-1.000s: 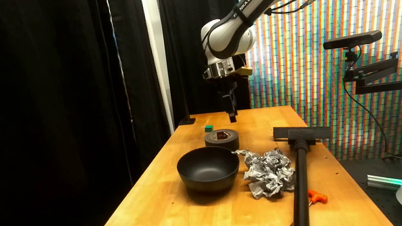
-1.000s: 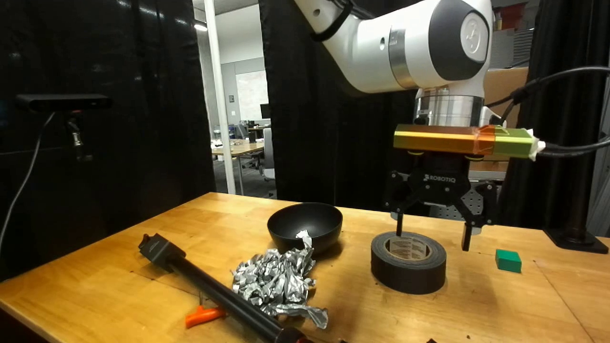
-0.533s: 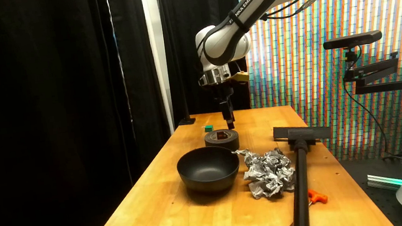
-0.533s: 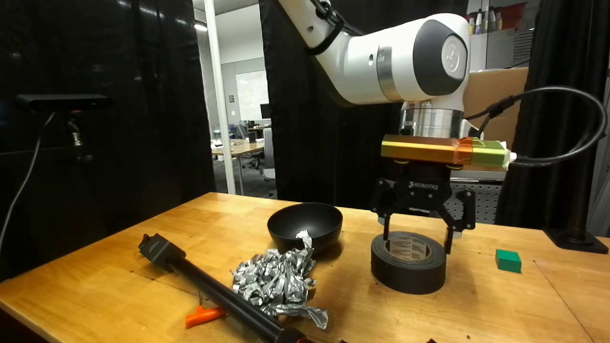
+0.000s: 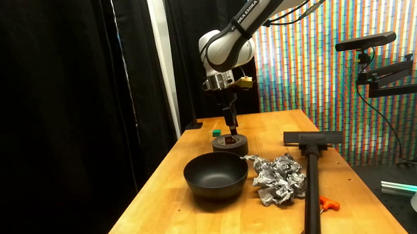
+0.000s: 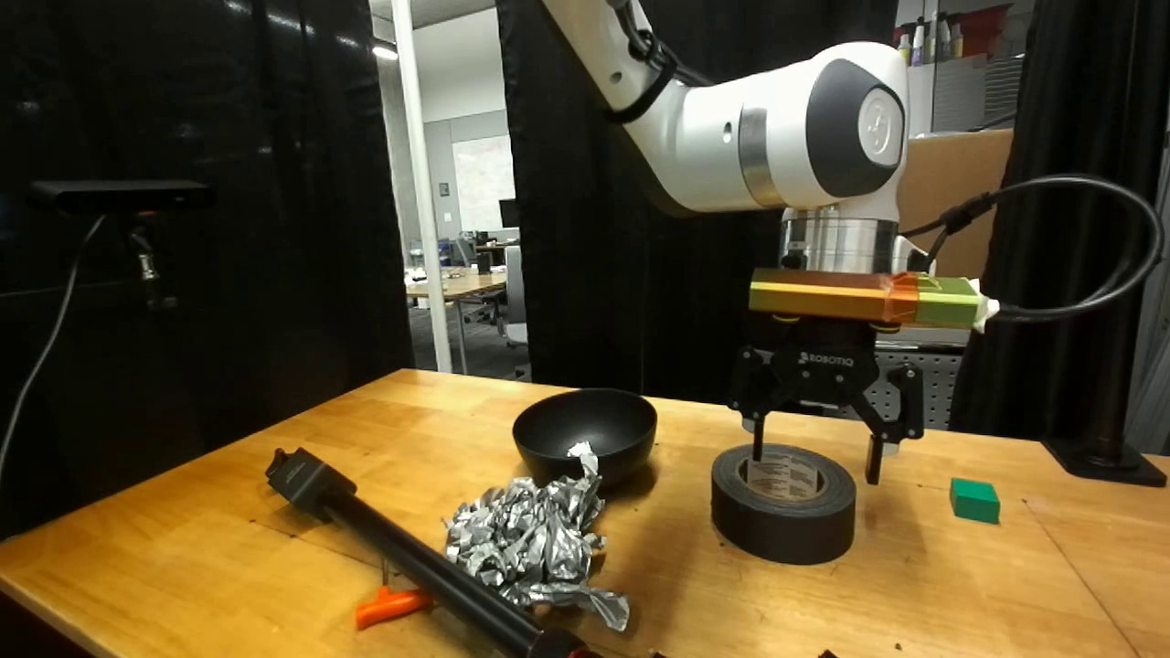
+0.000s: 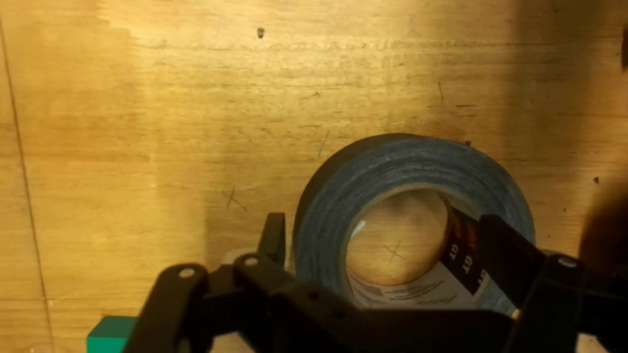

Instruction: Move the masking tape to the right.

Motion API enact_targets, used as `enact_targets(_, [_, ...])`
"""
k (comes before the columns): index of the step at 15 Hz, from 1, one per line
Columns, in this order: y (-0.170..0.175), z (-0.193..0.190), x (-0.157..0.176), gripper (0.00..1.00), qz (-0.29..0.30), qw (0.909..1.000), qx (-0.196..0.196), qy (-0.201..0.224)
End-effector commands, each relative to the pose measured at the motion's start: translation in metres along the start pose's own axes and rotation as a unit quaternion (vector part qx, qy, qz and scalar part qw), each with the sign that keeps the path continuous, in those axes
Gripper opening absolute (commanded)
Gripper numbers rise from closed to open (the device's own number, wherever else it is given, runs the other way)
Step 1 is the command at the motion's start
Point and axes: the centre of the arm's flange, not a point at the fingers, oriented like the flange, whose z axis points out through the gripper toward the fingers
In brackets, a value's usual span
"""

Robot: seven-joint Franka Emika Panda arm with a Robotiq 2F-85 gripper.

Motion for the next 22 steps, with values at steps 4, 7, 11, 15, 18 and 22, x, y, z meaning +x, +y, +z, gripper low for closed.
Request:
enact_targets(4, [0.018, 0.01, 0.038, 1.0, -0.017, 0.9998, -0.002, 0.01])
enact_targets(7, [0.025, 0.017, 0.044, 1.0, -0.016, 0.9998, 0.0, 0.009])
enact_targets(11, [0.033, 0.023, 0.049, 0.9, -0.012, 0.9999, 0.001, 0.006])
enact_targets(15, [0.035, 0.026, 0.051, 0.51, -0.012, 0.9999, 0.0, 0.004])
enact_targets(18, [0.032, 0.029, 0.05, 0.27, -0.014, 0.9999, 0.0, 0.002])
enact_targets(22, [0.04, 0.029, 0.047, 0.08, -0.004, 0.9999, 0.009, 0.003])
